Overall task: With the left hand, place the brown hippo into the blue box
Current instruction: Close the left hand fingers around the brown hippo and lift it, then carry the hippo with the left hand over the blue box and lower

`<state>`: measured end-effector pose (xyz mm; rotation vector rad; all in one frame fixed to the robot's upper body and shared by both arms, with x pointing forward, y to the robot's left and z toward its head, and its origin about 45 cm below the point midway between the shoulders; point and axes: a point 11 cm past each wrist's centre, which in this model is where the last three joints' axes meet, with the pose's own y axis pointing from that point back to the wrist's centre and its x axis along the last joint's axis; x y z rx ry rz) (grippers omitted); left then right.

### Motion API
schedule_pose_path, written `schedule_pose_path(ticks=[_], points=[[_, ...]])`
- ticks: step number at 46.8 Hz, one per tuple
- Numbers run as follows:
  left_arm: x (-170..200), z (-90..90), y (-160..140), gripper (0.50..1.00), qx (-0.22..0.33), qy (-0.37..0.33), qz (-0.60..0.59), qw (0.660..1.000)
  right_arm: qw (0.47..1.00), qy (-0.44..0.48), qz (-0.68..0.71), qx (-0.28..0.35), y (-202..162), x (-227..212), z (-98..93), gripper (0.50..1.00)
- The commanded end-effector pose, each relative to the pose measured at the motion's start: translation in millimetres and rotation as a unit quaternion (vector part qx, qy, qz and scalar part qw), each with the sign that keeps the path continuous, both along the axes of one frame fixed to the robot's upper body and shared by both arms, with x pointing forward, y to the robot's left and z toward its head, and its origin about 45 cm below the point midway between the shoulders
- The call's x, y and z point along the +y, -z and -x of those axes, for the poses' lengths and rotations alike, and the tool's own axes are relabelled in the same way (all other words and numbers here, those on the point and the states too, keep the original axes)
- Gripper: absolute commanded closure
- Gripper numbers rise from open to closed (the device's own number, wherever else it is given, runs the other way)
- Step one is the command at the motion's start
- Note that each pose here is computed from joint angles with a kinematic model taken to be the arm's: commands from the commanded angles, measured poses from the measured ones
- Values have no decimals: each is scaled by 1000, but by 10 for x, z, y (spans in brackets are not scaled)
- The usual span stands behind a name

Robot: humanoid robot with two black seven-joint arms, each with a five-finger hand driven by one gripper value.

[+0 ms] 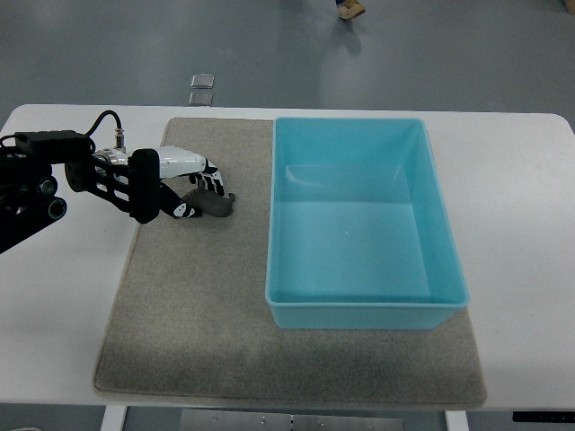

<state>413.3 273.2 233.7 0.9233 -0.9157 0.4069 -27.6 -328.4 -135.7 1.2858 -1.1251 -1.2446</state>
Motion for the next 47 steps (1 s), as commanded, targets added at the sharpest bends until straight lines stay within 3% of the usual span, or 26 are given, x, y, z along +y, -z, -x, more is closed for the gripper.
schedule_pose_path(ticks=[1,4,28,47], points=[[0,7,12,952,1,0,-1,1000,1000,0,0,-1,0,0,-7,564],[-1,5,7,1000,1,1,-1,1000,1000,0,0,0,0,0,2,564],[45,-72,-152,1000,-20,-4,-4,1000,1000,0,0,0,0,0,2,564],[191,-294,-848,1000,-92,-13,-6,996,1000,0,0,0,0,0,2,564]])
